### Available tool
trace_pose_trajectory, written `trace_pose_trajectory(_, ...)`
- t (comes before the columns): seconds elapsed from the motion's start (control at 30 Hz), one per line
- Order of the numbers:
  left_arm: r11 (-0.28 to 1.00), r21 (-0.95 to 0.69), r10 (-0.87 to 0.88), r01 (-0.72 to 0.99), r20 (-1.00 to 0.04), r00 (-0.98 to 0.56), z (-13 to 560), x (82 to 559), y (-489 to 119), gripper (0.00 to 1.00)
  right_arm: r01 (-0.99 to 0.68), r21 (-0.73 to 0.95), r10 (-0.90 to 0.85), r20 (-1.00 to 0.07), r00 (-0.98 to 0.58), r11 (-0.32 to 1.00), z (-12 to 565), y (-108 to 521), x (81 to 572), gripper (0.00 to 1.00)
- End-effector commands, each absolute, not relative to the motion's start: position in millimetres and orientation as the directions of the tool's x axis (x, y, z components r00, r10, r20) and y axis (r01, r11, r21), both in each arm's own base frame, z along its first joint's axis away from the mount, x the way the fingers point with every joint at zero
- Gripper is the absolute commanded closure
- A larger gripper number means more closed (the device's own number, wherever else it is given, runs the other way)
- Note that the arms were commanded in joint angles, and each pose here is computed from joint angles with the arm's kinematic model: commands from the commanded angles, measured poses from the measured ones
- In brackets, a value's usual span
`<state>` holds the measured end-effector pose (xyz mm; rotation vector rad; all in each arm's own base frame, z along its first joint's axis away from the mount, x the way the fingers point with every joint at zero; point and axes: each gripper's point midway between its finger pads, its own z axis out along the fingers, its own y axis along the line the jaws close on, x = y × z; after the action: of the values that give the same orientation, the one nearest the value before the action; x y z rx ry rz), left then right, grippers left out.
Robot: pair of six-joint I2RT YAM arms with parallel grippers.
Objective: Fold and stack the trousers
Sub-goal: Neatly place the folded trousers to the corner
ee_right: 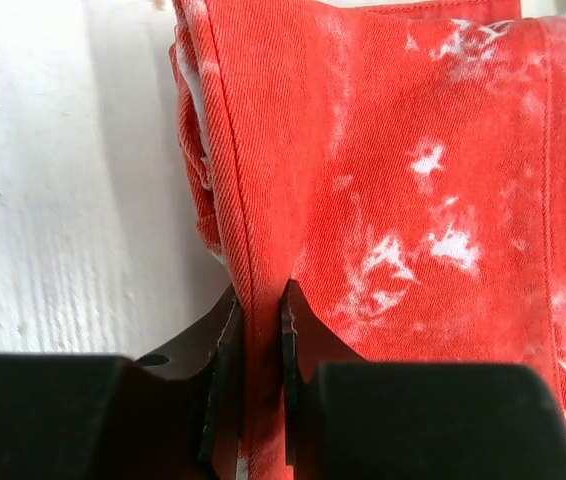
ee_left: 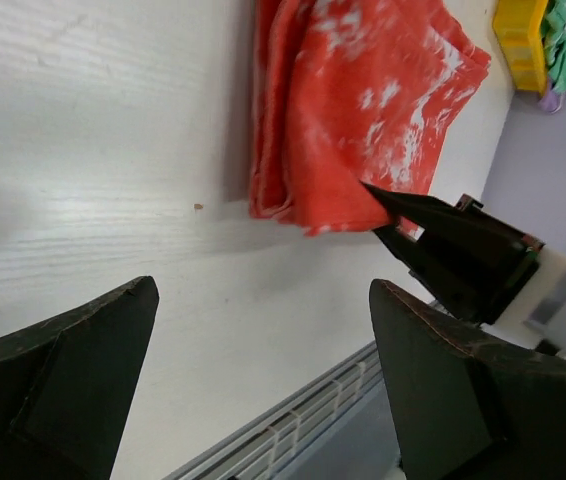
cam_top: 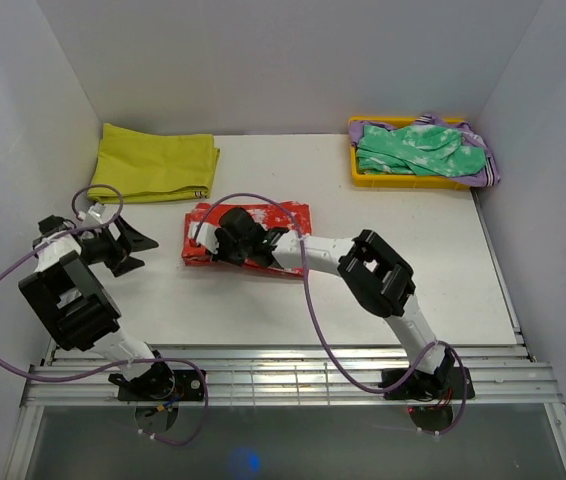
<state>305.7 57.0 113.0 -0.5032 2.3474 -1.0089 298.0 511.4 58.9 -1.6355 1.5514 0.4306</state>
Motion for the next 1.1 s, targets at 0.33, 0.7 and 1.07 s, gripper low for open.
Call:
trace_pose_trajectory(0.33,0.486,-0.82,-0.705,-0.303,-0.164,-0.69,103,337,0,0.02,-0.992,-0.039,-0.459,-0.888,-0.019,0.118,140,490,288,0.92)
trace_pose_trajectory(0.7,0.4,-0.836,-0.709,-0.375,-0.024,-0.705,85,356,-37,0.02,-0.995,-0.039,-0.439,-0.899,-0.004,0.09,142,490,283,0.92)
trace_pose_trajectory(1.07,0.365,-0.88,-0.659,-0.305,-0.012,-0.752,81,353,-81,0.02,-0.993,-0.018,-0.432,-0.901,-0.034,0.116,140,501,292,0.92)
